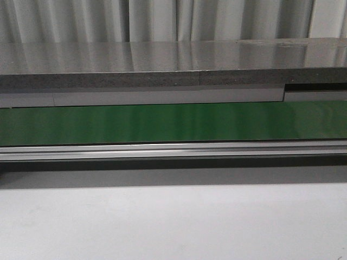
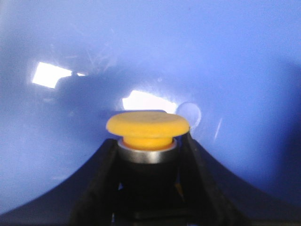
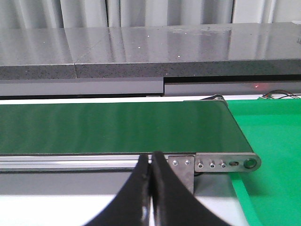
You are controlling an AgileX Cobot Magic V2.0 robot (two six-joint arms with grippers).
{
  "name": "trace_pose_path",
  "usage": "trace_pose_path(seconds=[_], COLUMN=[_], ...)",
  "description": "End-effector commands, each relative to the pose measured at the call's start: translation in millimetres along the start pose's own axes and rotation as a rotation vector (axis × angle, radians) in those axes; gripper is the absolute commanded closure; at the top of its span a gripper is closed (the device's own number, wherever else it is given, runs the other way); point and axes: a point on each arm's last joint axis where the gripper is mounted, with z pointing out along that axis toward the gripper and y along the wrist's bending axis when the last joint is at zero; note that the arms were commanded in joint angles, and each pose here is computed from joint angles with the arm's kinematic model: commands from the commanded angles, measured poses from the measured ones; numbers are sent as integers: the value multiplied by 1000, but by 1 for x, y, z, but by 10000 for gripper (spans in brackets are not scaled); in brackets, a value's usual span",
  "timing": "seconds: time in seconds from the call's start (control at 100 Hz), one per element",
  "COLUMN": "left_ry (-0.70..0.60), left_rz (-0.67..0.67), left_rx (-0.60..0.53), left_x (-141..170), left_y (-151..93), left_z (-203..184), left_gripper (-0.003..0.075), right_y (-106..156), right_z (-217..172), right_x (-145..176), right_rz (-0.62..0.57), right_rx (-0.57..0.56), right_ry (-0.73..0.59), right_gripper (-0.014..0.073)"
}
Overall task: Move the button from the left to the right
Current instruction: 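Lower the left gripper over the yellow-capped button and close on it, then lift the button with the left gripper and place it on the belt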
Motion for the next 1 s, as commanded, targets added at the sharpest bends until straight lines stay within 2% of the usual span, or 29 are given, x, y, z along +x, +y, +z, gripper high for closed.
trace_pose_path(seconds=[0.0,0.19,0.43,0.62,0.78,0.99], left_ry=[-45,-43,-146,-215,-195,-126], left_rz=[-8,-4,48,83,106,205], left_rx=[24,52,57,54,100,121], left_x=[-8,-14,-32,-34,-28,-21], left_y=[-9,-14,-26,-36,-53,-84], left_z=[-18,-31,-82,-121,-135,-129], left_gripper=[601,603,603,604,603,603], right_y=[0,0,0,0,0,0], right_z=[-1,-1,-1,-1,-1,-1], right_x=[-13,-13,-13,-13,-13,-13], right_rz=[-13,-13,-13,-13,-13,-13], right_rx=[2,2,2,2,2,2], right_ry=[-96,-96,-96,-96,-96,-96], right_gripper=[662,662,662,662,662,662])
